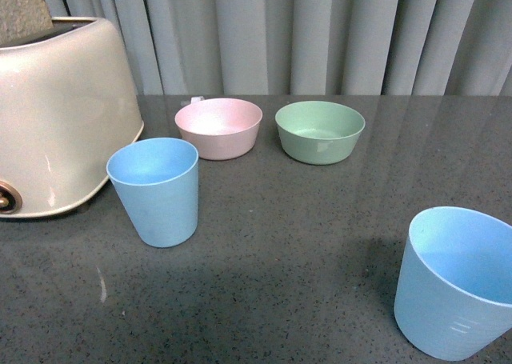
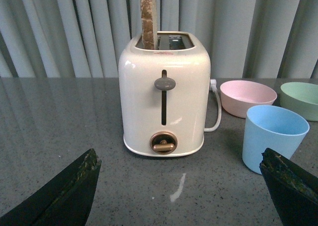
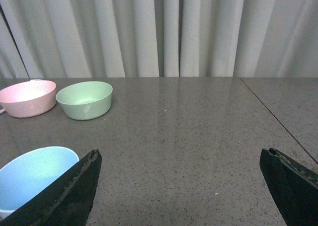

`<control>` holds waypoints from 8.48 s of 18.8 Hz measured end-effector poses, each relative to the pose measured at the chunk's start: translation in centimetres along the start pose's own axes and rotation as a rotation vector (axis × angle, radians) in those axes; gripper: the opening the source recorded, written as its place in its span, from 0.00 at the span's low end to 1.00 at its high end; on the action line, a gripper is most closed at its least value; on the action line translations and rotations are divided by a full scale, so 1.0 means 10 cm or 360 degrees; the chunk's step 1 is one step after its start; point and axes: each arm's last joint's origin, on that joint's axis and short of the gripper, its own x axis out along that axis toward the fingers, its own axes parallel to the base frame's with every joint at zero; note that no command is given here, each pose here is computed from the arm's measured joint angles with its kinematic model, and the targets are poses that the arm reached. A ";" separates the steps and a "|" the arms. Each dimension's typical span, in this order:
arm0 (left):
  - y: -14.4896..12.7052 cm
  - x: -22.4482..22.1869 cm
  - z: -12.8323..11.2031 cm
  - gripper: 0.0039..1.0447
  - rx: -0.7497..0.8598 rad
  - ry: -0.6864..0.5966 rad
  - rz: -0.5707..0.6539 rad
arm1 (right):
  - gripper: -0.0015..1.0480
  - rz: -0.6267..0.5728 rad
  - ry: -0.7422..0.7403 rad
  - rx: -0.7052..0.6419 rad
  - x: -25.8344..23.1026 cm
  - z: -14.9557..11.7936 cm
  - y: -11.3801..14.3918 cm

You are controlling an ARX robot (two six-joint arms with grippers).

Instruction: Stack blue cups with both arms

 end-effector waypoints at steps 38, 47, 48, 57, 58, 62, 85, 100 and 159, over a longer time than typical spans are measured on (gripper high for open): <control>-0.98 1.61 0.83 0.94 0.0695 0.0758 -0.1358 | 0.94 0.0000 -0.0001 -0.0001 0.00 0.00 0.00; -1.02 1.80 0.64 0.94 0.0901 0.0825 -0.1336 | 0.94 0.0000 -0.0001 -0.0001 0.00 0.00 0.00; -1.03 1.82 0.59 0.94 0.0936 0.0845 -0.1322 | 0.94 0.0000 -0.0001 -0.0001 0.00 0.00 0.00; -1.05 1.96 0.31 0.94 0.1053 0.0984 -0.1354 | 0.94 0.0000 -0.0001 -0.0001 0.00 0.00 0.00; -1.05 1.97 0.30 0.88 0.1062 0.0980 -0.1357 | 0.94 0.0000 -0.0001 -0.0001 0.00 0.00 0.00; -1.05 2.00 0.33 0.50 0.1054 0.0958 -0.1370 | 0.94 0.0000 -0.0001 -0.0001 0.00 0.00 0.00; -1.85 1.48 0.59 0.02 0.1126 0.0857 -0.1869 | 0.94 0.0000 -0.0001 -0.0001 0.00 0.00 0.00; -1.95 1.45 0.46 0.59 0.1171 0.0891 -0.1941 | 0.94 0.0000 -0.0001 -0.0001 0.00 0.00 0.00; 0.00 0.00 0.00 0.37 -0.0001 0.0000 0.0001 | 0.94 0.0000 -0.0002 -0.0001 0.00 0.00 0.00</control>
